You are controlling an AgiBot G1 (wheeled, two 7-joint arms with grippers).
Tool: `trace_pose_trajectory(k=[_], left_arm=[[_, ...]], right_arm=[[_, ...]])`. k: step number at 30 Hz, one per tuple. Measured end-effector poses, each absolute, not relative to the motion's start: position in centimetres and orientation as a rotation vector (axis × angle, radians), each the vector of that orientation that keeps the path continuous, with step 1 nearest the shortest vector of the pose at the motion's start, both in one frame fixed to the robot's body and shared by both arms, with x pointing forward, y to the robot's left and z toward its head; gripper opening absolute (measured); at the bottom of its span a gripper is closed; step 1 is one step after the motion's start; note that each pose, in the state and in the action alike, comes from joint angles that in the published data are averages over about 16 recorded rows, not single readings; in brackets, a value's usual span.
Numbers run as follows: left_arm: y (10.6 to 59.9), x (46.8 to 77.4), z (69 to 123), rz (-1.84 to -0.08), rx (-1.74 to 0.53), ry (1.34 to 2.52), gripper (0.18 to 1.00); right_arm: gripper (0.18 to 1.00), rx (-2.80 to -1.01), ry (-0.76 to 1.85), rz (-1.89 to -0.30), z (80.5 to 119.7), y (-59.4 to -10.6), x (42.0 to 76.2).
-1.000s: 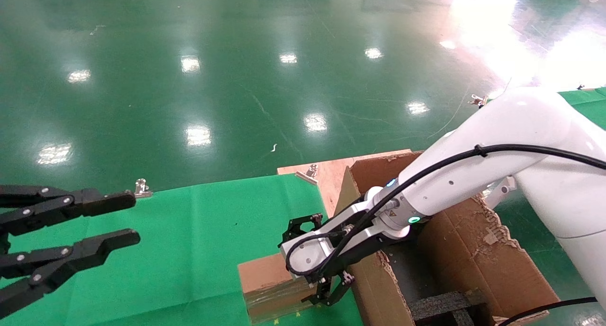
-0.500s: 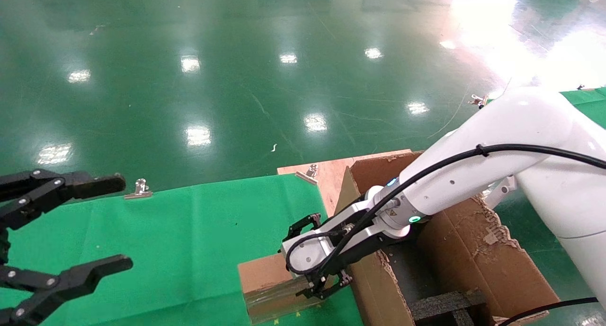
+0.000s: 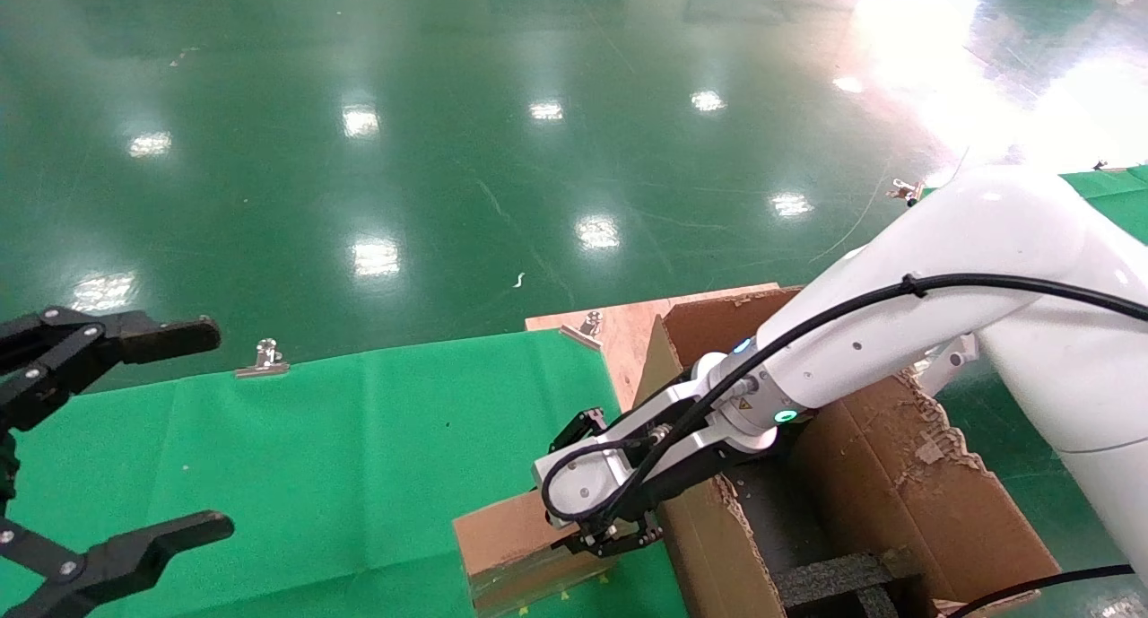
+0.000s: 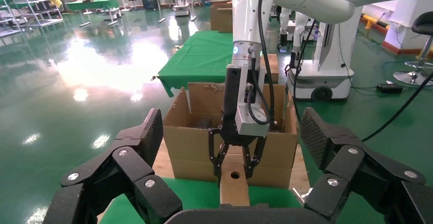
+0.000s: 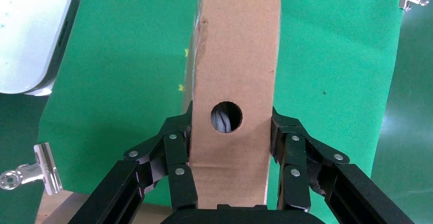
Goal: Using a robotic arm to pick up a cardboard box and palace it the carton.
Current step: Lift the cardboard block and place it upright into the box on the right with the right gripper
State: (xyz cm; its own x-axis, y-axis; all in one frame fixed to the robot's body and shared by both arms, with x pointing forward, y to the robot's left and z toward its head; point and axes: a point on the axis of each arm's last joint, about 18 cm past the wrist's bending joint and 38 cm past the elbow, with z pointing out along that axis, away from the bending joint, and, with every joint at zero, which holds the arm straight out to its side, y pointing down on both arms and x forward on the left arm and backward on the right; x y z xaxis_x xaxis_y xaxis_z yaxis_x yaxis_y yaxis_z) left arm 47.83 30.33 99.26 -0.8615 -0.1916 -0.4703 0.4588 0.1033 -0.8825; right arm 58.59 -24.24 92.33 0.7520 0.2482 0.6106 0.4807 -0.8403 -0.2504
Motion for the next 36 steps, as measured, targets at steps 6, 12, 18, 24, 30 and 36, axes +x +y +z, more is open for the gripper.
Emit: trace_pose_trajectory(k=[6, 12, 18, 24, 30, 36], left_arm=[[30.3, 47.8, 99.3, -1.809, 0.26, 1.913, 0.974], [30.3, 47.8, 99.3, -1.809, 0.26, 1.913, 0.994], [30.3, 47.8, 99.3, -1.809, 0.26, 1.913, 1.001], [30.3, 47.8, 99.3, -1.809, 0.26, 1.913, 1.001], [30.3, 47.8, 99.3, -1.809, 0.26, 1.913, 1.001], [30.3, 47.8, 99.3, -1.809, 0.26, 1.913, 1.001]], right_arm=[[0.466, -2.542, -0.539, -0.828, 93.6, -24.8, 58.6], [0.428, -2.519, -0.507, -0.878, 96.6, -26.1, 58.5], [0.384, -2.491, -0.466, -0.961, 101.1, -28.4, 58.0], [0.358, -2.461, -0.434, -1.041, 105.2, -30.7, 57.2], [0.343, -2.431, -0.423, -1.09, 108.1, -32.2, 56.2], [0.336, -2.41, -0.427, -1.11, 109.9, -33.0, 55.4]])
